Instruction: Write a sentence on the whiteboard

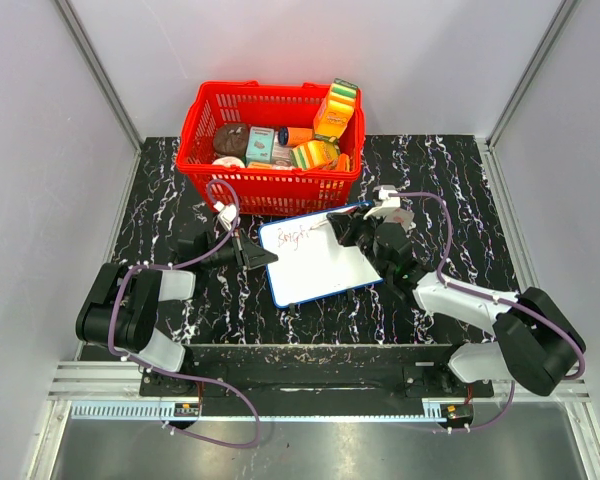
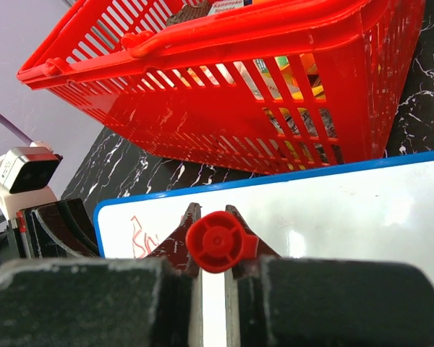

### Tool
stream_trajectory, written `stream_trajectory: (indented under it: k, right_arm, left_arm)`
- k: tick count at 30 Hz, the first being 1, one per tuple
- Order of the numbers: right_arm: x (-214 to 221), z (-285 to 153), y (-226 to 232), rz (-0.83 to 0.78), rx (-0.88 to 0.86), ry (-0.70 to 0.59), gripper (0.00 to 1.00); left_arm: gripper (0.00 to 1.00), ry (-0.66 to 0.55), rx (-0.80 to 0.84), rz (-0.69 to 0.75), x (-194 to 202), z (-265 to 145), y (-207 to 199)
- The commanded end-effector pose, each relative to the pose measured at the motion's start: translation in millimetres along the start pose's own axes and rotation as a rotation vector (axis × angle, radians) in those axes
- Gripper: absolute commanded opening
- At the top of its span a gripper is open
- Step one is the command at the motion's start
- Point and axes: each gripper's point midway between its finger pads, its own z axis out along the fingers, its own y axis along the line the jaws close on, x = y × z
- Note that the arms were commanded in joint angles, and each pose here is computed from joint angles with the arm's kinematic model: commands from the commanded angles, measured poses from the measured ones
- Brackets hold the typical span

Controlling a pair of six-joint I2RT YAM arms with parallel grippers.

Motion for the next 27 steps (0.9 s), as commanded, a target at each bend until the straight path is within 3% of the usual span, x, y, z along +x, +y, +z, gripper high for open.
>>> stream_trajectory:
  k: [1, 27]
  right_arm:
    - [1, -6, -2, 0.002, -0.003, 0.009, 0.0]
    - [13, -19, -15, -0.007, 0.029, 0.046, 0.0]
  left_arm:
    - [0.0, -0.025, -0.045, 0.099, -7, 4, 10]
    - [0.0, -0.022, -0.047, 0.1, -6, 4, 10]
